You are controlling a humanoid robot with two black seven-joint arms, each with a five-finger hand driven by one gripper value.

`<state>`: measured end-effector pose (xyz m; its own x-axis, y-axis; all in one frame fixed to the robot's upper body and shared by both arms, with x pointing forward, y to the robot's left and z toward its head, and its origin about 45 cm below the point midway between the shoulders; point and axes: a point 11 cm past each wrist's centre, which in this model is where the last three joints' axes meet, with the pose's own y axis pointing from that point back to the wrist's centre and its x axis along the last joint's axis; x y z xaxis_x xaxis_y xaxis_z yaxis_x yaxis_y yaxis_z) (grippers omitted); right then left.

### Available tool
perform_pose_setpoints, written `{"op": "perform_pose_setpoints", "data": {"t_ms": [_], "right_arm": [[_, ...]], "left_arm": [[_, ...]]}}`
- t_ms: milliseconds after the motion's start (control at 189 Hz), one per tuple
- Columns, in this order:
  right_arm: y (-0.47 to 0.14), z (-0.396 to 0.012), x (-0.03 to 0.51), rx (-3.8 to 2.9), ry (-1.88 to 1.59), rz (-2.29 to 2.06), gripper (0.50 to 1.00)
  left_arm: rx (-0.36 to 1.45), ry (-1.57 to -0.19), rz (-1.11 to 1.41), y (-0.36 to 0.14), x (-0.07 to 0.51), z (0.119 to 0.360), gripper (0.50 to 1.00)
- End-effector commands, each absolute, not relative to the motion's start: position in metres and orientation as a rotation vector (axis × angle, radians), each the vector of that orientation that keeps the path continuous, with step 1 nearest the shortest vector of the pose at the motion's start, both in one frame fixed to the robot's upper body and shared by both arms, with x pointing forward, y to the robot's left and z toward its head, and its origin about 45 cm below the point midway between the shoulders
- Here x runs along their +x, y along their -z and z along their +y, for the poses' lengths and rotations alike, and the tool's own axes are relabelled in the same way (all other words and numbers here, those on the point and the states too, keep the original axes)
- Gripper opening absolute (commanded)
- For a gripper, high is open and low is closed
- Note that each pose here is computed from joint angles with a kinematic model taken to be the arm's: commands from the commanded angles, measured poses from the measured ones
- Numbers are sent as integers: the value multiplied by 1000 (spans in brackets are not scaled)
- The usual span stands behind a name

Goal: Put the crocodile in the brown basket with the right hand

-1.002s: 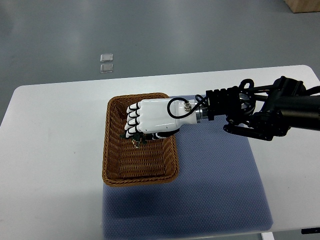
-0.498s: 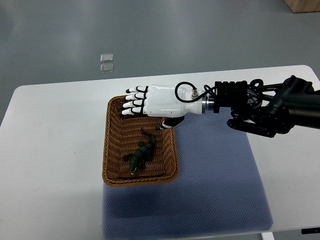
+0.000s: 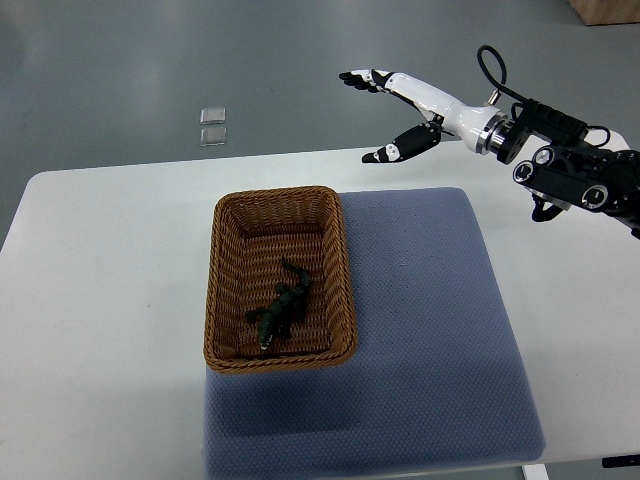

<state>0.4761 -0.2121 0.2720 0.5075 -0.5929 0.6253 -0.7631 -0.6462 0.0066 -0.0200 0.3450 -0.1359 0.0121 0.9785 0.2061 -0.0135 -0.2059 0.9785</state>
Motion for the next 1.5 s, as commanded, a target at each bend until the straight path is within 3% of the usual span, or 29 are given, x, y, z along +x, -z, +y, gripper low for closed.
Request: {"op": "perform_pose_setpoints", "data": {"t_ms": [0,307,567,1161,1494], "right_arm": [[-263,-234,475,2544,-688,-1270,921],[-229,-281,465,2590,-191,-1603,921],[-219,-300,460,2580,10,-1690,921],[-193,-308,450,2516,190,-1739,926],[-180,-318,442,2562,511,-2052,928]], "left_arm": [[1357,-1356,1085,136,-20,345,1000],[1357,-1356,1085,136,-20,345,1000],[1357,-1356,1085,136,-20,345,1000],[1357,-1356,1085,136,-20,345,1000],[1357,-1356,1085,136,-20,345,1000]]}}
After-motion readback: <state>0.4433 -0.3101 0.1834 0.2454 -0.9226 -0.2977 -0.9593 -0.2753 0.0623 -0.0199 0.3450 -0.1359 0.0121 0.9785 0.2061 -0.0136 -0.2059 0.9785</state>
